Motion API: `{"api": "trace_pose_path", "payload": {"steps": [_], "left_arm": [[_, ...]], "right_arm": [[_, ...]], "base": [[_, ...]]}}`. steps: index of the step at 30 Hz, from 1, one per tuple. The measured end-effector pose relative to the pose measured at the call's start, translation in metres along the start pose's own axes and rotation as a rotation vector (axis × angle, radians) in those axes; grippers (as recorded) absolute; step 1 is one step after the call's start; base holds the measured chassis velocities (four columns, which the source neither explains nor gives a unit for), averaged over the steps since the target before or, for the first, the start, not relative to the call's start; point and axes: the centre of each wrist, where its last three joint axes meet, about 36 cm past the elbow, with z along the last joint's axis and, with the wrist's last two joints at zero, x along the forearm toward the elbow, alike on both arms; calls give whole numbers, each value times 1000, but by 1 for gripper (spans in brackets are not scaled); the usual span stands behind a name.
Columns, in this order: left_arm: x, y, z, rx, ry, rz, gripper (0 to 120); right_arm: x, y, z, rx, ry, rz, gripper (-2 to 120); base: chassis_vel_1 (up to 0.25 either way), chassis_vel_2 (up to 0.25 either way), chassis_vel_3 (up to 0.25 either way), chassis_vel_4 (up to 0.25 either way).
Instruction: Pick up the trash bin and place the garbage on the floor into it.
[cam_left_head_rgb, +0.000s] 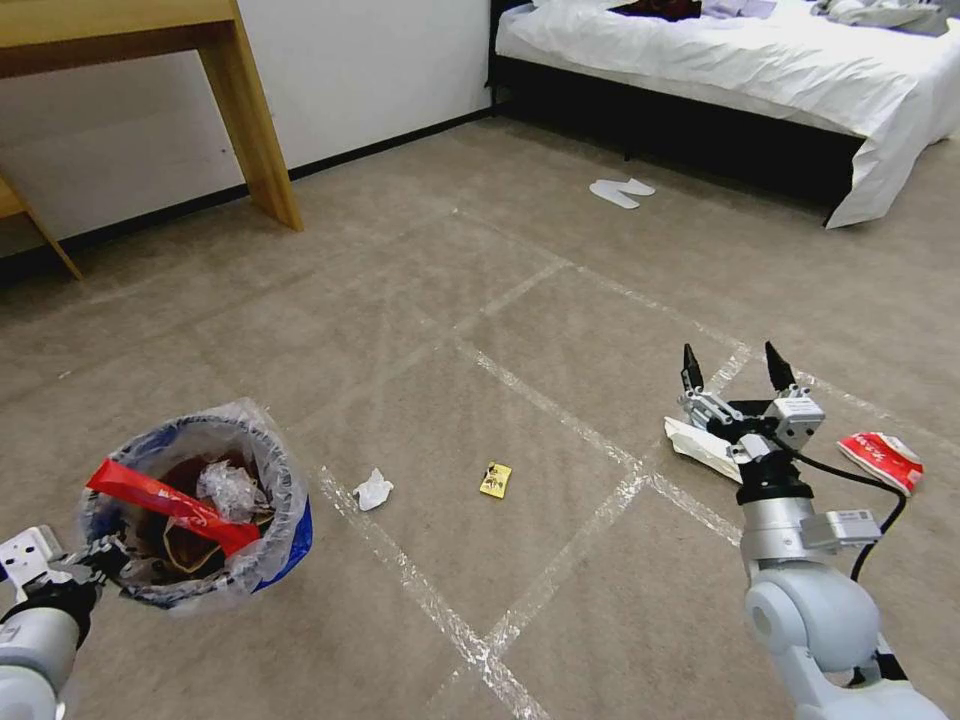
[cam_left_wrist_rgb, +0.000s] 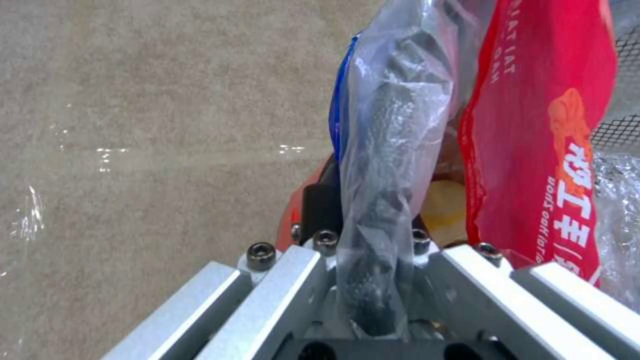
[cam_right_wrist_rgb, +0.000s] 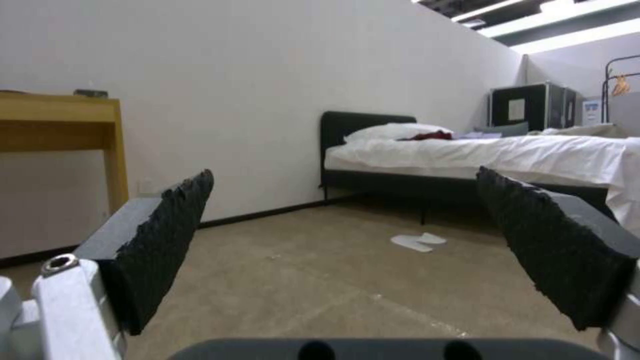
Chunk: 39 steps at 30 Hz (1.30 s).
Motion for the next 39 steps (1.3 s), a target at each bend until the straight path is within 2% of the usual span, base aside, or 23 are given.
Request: {"api": "trace_pose_path", "payload": {"steps": [21, 39], "left_arm": [[0, 2, -1, 0, -3, -7, 0], [0, 3, 1, 3, -1, -11, 0]], "right_arm": [[-4, 0, 6, -4, 10, -4, 100], [-4, 1, 9, -4, 17, -8, 100]], "base": [[-9, 9, 11, -15], [-59, 51, 58, -55]]}}
